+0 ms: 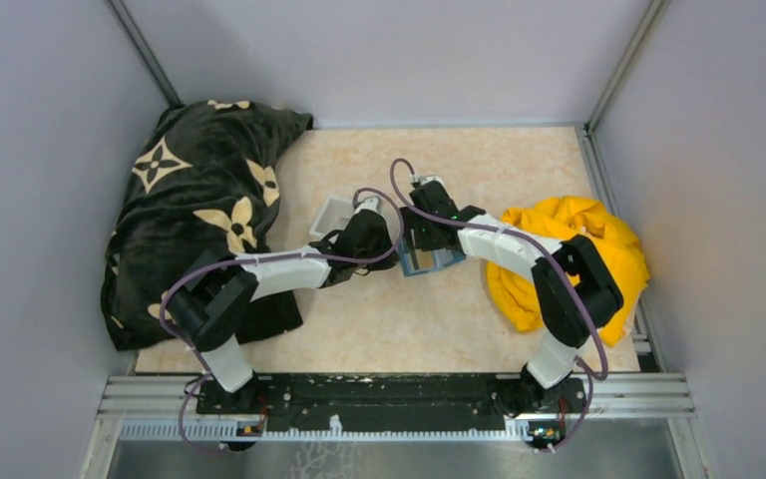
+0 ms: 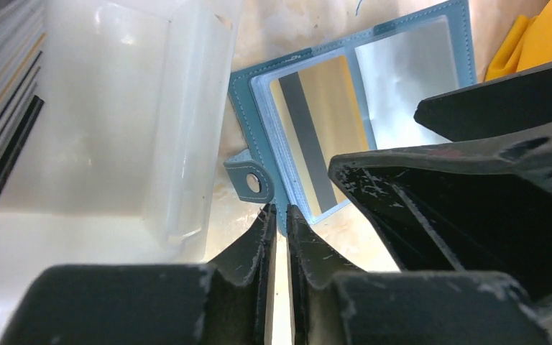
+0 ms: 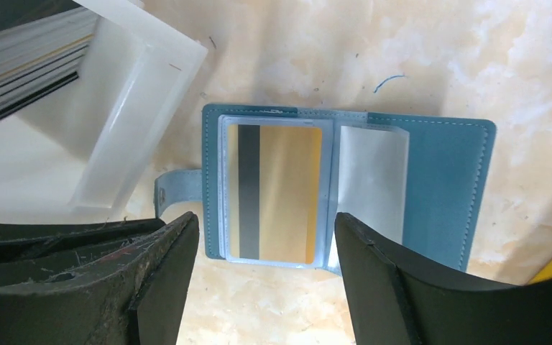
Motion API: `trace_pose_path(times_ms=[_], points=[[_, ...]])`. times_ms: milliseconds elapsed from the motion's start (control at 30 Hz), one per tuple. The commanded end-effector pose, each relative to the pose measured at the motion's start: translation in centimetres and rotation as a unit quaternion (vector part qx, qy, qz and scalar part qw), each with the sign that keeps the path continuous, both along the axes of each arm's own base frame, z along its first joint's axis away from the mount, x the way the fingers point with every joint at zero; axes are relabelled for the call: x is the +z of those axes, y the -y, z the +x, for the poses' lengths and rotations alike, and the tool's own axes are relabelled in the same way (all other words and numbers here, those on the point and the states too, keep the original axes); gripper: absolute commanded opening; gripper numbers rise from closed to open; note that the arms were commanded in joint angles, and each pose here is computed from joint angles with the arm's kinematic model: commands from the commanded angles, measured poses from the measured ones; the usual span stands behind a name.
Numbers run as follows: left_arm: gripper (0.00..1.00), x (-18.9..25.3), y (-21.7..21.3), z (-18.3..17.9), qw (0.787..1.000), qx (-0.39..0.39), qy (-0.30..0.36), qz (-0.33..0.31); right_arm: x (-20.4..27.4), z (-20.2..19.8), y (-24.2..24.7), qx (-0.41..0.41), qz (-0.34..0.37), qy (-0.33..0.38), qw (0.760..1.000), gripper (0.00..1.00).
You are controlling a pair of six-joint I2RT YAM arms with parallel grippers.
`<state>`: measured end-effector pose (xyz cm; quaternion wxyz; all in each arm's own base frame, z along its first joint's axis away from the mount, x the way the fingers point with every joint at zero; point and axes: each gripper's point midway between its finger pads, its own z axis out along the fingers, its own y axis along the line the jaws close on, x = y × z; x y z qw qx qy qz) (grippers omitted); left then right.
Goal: Put the credit cards into the card holder
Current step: Insert the credit card into the card holder, then pick up the credit card from the storage box.
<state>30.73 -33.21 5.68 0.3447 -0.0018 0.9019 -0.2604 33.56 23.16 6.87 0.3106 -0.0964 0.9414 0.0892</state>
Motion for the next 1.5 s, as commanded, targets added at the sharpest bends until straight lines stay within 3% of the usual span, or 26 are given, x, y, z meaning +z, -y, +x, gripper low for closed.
trace_pose_path(times_ms=[0,167,300,433,567,767,833,967,1067,1133,1233,1333,1467], points=[[0.16,2.5,-0.5,0.5,1.0,0.009,0.03,0.002,4.1,1.1,-0.5,0.003,0.041,0.057,0.997,0.7],[0.16,5.3,-1.1,0.9,0.998,0.012,0.067,-0.003,7.9,2.2,-0.6,0.0,0.086,0.138,0.987,0.64],[0.21,8.9,-1.8,1.1,0.993,0.013,0.116,-0.018,12.5,3.3,-0.1,-0.016,0.161,0.232,0.959,0.62],[0.34,12.7,-2.7,1.2,0.983,0.014,0.177,-0.039,16.6,4.1,0.1,-0.027,0.236,0.31,0.921,0.71],[0.57,15.8,-3.6,0.9,0.972,0.016,0.224,-0.062,19.6,4.8,-0.4,-0.016,0.297,0.353,0.887,0.93],[0.99,18.8,-5.0,0.7,0.957,0.032,0.264,-0.118,22.7,5.8,-2.8,0.046,0.341,0.378,0.86,0.98],[1.0,19.4,-5.9,1.1,0.95,0.052,0.264,-0.158,23.4,5.9,-3.6,0.068,0.36,0.385,0.847,0.99],[1.0,20.5,-7.2,0.5,0.922,0.015,0.259,-0.288,25.1,5.0,-5.4,0.148,0.427,0.39,0.802,0.99],[1.0,20.8,-8.3,-0.4,0.899,-0.003,0.285,-0.332,26.0,5.3,-5.5,0.174,0.473,0.379,0.776,0.94],[1.0,20.9,-8.5,-0.5,0.896,-0.028,0.289,-0.337,26.6,5.5,-5.2,0.18,0.488,0.389,0.76,0.88],[0.99,20.0,-8.0,0.4,0.909,-0.052,0.269,-0.313,24.9,7.2,-6.3,0.18,0.484,0.343,0.785,0.8],[0.96,19.3,-8.2,1.6,0.927,-0.039,0.257,-0.269,23.8,7.9,-7.5,0.193,0.467,0.314,0.804,0.82],[0.96,18.2,-10.5,3.0,0.943,0.033,0.252,-0.213,21.0,9.7,-8.2,0.18,0.384,0.303,0.854,0.86]])
